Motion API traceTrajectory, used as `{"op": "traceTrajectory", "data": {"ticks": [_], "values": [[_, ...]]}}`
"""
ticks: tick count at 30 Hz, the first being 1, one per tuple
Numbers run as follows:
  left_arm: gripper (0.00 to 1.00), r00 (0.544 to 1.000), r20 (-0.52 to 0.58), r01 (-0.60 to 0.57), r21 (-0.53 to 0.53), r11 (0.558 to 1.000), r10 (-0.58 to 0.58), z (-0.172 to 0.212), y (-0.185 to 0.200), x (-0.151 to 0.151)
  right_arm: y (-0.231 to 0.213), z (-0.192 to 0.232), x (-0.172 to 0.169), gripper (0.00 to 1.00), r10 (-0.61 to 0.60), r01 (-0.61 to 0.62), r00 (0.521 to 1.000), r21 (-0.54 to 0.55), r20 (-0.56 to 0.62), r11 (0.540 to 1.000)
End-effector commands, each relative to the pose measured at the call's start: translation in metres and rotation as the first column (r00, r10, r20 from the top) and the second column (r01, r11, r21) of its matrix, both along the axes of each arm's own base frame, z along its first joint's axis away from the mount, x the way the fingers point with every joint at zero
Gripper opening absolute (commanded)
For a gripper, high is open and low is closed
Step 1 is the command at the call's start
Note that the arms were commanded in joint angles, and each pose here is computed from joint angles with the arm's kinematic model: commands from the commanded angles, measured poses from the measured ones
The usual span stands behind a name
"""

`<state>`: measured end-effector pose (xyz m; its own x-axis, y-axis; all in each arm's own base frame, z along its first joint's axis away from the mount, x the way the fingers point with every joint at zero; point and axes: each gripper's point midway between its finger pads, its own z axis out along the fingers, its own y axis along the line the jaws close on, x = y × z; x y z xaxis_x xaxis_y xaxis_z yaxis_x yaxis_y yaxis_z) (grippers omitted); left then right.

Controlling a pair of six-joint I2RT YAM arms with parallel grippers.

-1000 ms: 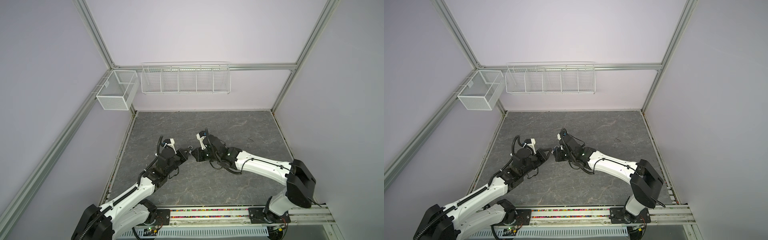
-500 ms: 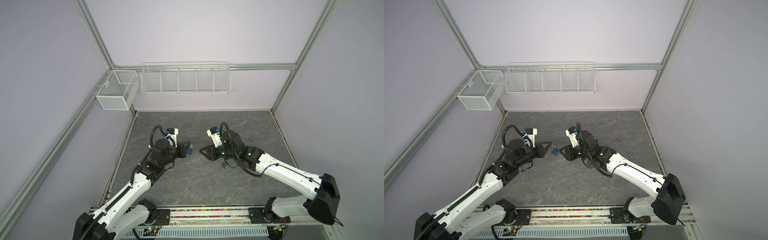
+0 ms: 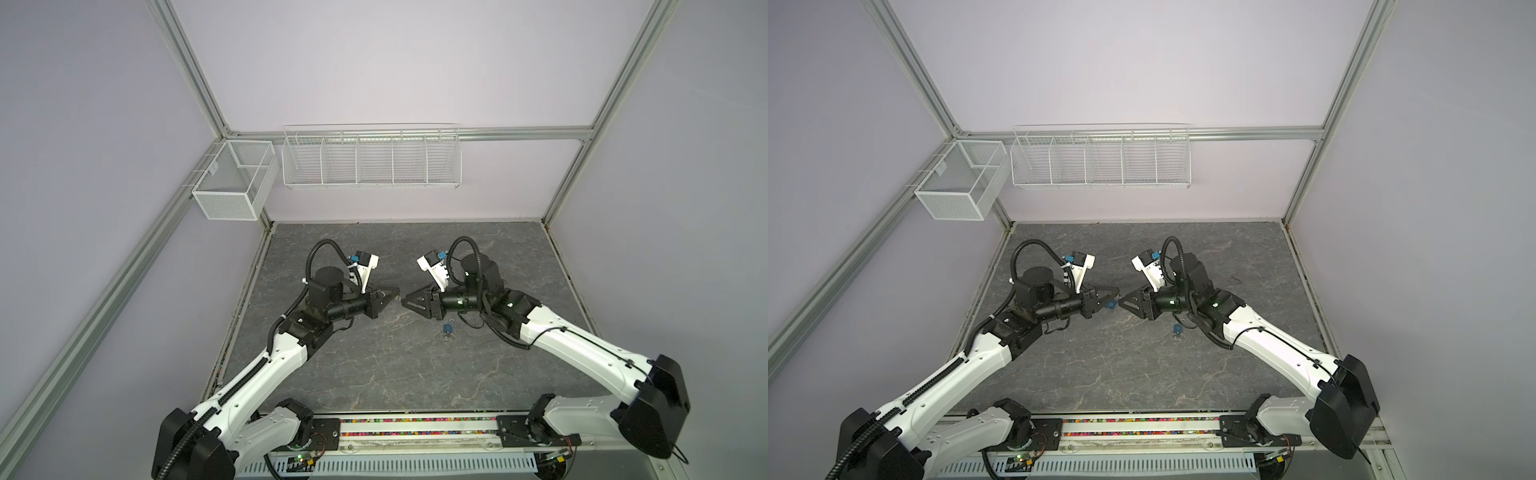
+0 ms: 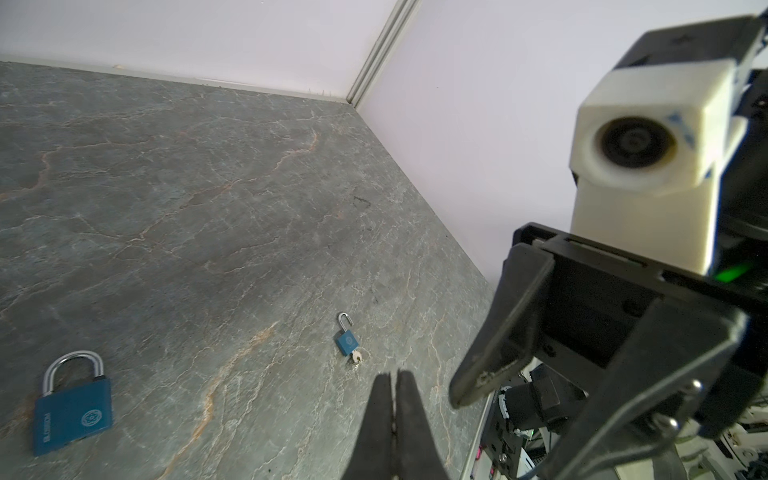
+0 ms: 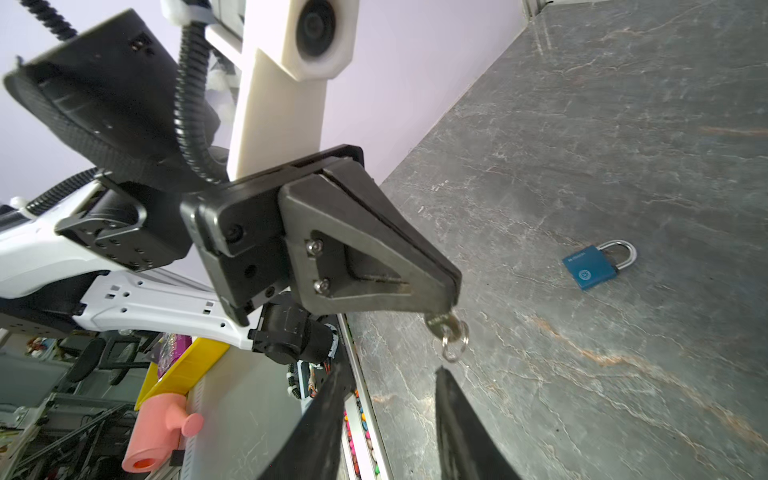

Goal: Unlock with the key

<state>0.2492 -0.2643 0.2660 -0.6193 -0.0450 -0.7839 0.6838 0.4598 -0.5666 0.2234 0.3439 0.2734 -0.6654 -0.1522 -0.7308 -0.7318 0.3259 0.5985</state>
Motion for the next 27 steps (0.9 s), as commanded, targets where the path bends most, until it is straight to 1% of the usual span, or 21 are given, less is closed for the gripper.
{"op": "traceTrajectory", "data": {"ticks": [1,10,16,25,27], "values": [[0.0,0.996,0.07,0.056,-0.021,0.998,-0.054,0.022,-0.003,-0.006,0.004,0.0,-0.002,0.37,0.048,-0.048,0.999,0.029,0.015,0.998],[0.0,0.993,0.093,0.077,-0.039,0.996,-0.073,0.032,-0.003,-0.011,0.005,-0.015,0.007,0.37,0.039,-0.039,0.999,0.006,-0.008,0.999],[0.0,0.99,0.105,0.094,-0.042,0.995,-0.09,0.036,-0.004,-0.014,0.008,-0.011,0.008,0.36,0.053,-0.053,0.999,0.035,-0.01,0.998],[0.0,0.981,0.156,0.129,-0.05,0.99,-0.12,0.052,-0.005,-0.02,0.011,-0.006,0.003,0.26,0.101,-0.1,0.995,0.069,-0.012,0.993],[0.0,0.979,0.158,0.139,-0.054,0.989,-0.129,0.053,-0.006,-0.021,0.012,-0.005,0.001,0.25,0.109,-0.108,0.994,0.073,-0.011,0.991]]}}
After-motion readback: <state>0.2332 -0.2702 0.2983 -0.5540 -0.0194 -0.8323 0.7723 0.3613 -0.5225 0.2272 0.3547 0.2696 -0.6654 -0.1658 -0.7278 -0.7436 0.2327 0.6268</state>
